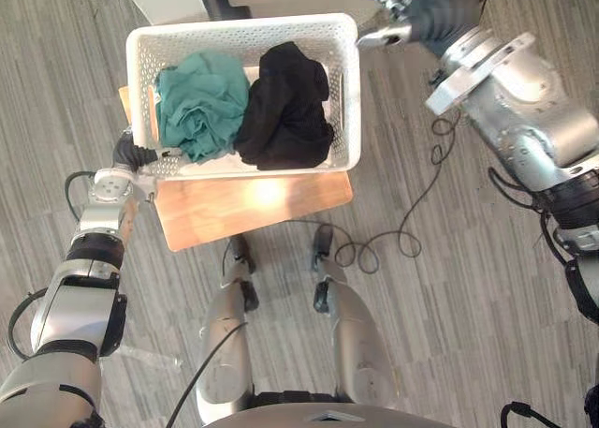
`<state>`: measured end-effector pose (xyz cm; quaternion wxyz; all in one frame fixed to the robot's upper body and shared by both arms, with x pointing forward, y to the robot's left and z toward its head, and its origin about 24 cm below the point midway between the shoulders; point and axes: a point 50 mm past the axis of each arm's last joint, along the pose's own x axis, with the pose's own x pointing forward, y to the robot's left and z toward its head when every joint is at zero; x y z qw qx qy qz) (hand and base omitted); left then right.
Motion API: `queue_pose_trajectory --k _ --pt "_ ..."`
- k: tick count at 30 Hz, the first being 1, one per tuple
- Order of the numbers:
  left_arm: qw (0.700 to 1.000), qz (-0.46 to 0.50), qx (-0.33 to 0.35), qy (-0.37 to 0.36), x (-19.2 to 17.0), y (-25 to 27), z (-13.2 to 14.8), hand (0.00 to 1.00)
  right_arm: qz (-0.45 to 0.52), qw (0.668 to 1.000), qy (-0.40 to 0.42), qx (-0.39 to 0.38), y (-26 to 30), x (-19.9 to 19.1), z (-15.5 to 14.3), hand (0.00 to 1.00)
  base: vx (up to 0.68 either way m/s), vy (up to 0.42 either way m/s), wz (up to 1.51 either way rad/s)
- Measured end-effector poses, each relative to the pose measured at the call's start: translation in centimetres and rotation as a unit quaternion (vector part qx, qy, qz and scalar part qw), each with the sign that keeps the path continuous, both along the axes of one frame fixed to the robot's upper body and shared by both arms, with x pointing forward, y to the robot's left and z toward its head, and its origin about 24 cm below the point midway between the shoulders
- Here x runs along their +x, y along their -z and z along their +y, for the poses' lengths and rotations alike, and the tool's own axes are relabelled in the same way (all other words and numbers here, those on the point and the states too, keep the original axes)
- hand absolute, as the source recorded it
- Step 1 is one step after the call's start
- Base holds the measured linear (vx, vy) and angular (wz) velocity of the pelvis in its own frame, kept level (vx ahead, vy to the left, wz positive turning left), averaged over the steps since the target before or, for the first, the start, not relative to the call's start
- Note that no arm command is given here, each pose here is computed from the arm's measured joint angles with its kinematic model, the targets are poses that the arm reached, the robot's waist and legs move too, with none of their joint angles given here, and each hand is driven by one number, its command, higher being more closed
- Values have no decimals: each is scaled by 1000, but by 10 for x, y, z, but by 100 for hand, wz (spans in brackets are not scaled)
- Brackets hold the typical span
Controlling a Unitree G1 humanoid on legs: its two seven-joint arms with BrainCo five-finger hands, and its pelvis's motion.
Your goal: Pick up the laundry basket with both hands and put the clothes into the washing machine.
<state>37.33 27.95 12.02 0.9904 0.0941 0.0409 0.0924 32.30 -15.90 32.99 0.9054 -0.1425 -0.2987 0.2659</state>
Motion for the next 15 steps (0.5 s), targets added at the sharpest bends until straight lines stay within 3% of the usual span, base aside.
queue_pose_trajectory --k 4,15 --pt "1000 -4 -2 0 0 -1 -1 0 5 998 47 -29 23 4 -11 0 8 -33 0" --pt "999 -41 -9 20 5 -13 -21 0 169 968 179 -41 111 60 -28 0 12 -26 4"
